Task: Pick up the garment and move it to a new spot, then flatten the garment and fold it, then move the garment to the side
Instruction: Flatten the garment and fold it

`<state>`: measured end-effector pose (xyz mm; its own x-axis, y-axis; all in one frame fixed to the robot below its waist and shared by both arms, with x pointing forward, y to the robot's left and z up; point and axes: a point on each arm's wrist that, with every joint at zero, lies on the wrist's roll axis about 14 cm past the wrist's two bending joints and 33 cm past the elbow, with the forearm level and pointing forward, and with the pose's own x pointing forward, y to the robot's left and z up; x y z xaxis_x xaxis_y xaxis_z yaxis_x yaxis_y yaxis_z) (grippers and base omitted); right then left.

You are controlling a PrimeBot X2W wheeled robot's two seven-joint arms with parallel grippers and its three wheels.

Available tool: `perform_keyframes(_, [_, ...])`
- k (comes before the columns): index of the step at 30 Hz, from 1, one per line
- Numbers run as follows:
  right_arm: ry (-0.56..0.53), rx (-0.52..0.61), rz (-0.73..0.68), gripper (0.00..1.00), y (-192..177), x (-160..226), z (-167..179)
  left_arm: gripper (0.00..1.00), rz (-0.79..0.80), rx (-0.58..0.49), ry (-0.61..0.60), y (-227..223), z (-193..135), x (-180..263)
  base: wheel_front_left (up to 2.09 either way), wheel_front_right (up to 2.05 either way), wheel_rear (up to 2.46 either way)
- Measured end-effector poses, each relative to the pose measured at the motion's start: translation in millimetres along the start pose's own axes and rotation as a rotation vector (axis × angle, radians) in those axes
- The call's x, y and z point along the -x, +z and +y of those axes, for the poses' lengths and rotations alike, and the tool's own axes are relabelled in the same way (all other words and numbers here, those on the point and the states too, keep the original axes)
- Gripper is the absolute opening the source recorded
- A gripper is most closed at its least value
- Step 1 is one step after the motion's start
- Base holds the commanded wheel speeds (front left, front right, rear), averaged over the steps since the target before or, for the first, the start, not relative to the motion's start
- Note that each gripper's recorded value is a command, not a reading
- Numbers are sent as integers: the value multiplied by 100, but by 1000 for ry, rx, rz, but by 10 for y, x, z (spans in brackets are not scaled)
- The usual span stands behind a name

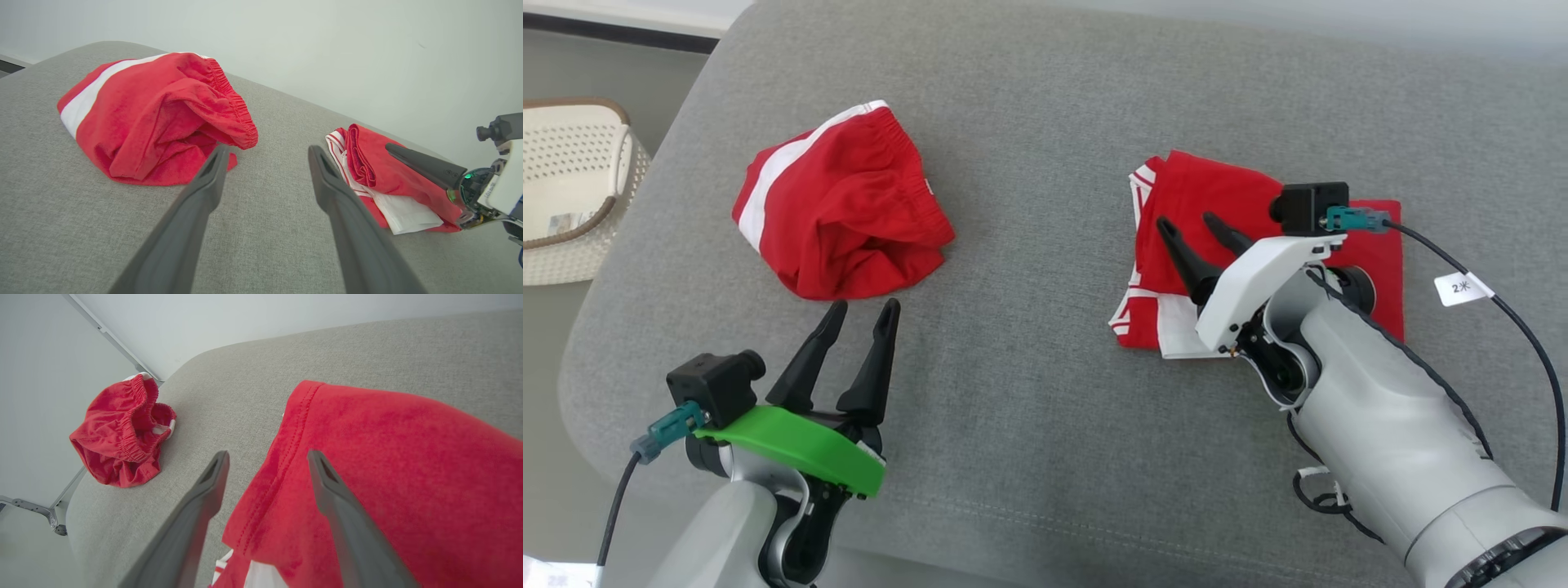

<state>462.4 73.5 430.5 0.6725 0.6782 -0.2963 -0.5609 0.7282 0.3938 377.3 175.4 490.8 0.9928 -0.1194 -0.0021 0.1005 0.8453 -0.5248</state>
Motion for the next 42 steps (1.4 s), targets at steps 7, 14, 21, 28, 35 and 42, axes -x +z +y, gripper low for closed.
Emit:
perform_keyframes(7, [54,-85,-62,100,178,91,192,100,6,0,-36,-21,-95,-67,0,0,0])
perform_keyframes(14, [52,-94,-224,100,545,248,178,100,9,-4,-69,-28,-174,-145,0,0,0])
perform_keyframes(21, [-119,-96,-291,100,584,653,-493,100,39,3,-105,-140,-284,-184,0,0,0])
perform_keyframes(28, [-282,-155,-296,100,342,1115,-982,100,58,-15,-166,-222,-477,-240,0,0,0])
perform_keyframes(35, [-351,-132,-306,100,282,1372,-1171,100,36,-69,-185,-153,-519,-269,0,0,0])
perform_keyframes(42, [-405,-124,-330,100,269,1549,-1256,100,6,-100,-171,-66,-502,-273,0,0,0])
